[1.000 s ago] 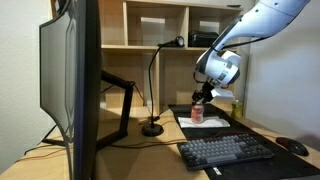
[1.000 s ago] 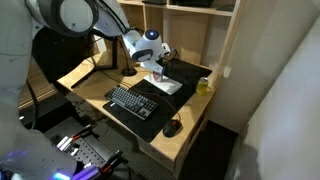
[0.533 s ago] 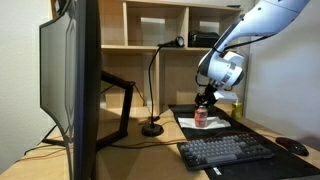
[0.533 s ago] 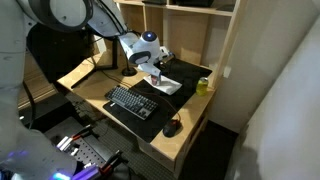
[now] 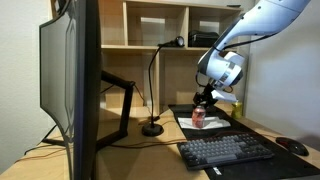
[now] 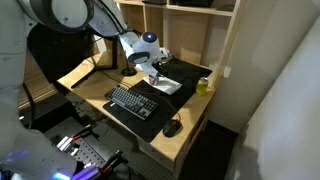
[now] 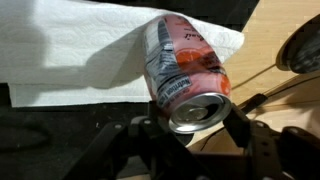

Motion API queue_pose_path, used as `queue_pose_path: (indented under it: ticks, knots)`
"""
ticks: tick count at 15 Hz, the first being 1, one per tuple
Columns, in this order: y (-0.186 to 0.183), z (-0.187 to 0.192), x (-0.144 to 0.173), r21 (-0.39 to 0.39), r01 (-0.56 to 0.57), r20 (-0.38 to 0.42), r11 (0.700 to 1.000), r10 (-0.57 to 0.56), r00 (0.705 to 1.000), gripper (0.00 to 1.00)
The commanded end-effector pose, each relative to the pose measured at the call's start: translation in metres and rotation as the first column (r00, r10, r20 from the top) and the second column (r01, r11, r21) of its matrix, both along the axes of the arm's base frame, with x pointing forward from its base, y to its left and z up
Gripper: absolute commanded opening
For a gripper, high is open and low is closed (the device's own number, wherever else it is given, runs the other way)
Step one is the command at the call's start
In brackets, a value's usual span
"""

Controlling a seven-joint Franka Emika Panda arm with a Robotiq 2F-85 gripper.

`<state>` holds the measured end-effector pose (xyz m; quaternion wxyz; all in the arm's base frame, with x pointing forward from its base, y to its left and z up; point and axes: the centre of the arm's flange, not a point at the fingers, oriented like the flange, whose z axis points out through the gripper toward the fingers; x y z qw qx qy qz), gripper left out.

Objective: Place the soda cans on the paper

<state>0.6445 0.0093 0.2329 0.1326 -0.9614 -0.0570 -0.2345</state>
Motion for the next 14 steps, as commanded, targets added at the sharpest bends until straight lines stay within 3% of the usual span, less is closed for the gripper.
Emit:
queue_pose_path:
  ticks: [1, 4, 14]
  knots:
    - [0.003, -0.006, -0.006, 0.091, 0.034, -0.008, 0.995, -0.034, 0.999, 0.42]
    - [0.010, -0.011, -0.007, 0.094, 0.060, 0.011, 0.994, -0.061, 0.998, 0.42]
    - [0.021, -0.017, -0.006, -0.001, 0.098, 0.161, 0.995, -0.096, 0.982, 0.42]
